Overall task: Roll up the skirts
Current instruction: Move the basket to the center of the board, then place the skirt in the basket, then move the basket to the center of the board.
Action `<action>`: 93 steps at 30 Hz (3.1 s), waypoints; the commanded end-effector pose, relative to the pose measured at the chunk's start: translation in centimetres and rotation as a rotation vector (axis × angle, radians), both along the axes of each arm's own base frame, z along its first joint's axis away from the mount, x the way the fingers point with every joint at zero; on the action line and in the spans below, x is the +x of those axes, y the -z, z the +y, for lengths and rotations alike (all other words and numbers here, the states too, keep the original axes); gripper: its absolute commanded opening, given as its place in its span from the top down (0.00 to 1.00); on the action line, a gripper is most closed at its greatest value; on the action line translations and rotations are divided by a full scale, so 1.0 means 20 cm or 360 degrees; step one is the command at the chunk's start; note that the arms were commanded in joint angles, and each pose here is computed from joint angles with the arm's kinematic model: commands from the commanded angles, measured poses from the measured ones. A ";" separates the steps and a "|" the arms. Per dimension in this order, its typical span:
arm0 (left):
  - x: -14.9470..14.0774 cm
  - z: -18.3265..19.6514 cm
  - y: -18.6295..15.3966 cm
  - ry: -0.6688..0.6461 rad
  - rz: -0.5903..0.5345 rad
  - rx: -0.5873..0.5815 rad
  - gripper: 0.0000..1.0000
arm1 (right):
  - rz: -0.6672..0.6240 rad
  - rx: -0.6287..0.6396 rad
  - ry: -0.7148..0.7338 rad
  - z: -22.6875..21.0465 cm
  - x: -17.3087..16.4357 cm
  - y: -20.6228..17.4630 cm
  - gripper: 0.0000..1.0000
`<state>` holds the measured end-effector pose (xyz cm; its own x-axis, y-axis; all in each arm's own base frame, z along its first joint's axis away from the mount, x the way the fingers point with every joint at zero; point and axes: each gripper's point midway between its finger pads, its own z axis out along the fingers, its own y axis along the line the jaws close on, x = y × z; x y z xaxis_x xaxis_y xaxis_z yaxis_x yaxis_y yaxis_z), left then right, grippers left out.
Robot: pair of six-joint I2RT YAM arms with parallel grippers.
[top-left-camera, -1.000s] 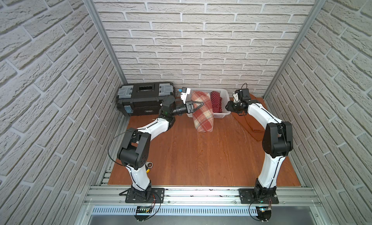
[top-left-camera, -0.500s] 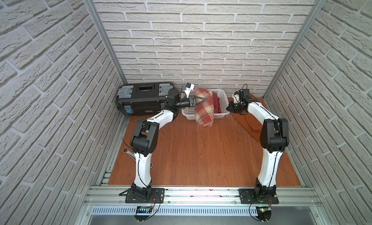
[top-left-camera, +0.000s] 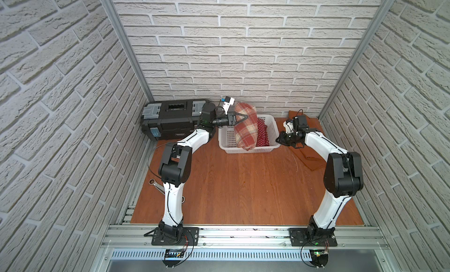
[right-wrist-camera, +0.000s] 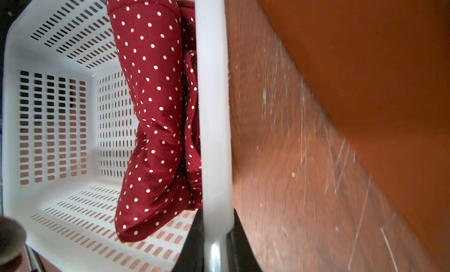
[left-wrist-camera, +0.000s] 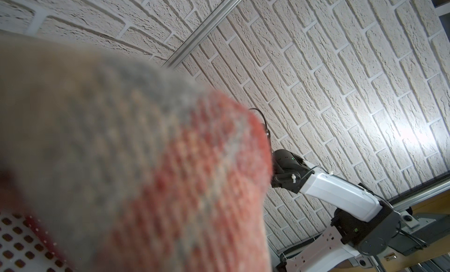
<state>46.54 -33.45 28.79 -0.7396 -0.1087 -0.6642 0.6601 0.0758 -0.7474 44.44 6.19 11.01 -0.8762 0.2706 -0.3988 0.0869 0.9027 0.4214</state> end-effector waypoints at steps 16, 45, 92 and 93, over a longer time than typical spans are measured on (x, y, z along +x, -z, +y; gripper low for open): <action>-0.14 -0.18 0.80 0.0039 0.0121 0.0488 1.00 | 0.0079 -0.0009 0.0003 0.08 -0.39 0.15 0.98; -0.01 0.00 1.30 -0.0377 -0.0340 0.1557 1.00 | 0.0054 -0.0012 -0.0029 0.12 -0.41 0.13 0.94; -0.52 0.23 0.27 -0.0862 -0.0305 0.1582 0.02 | -0.0089 -0.0099 0.0381 -0.03 -0.34 0.08 0.98; -0.57 0.26 0.27 -0.0866 -0.0288 0.1568 0.02 | -0.0116 -0.0104 0.0434 -0.04 -0.33 0.07 0.98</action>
<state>35.90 -29.30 21.82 -0.6548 0.3320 -0.6790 0.5094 0.8575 -0.0719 36.46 8.29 9.18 -0.8453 0.3669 -0.3885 0.1813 0.8808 0.4374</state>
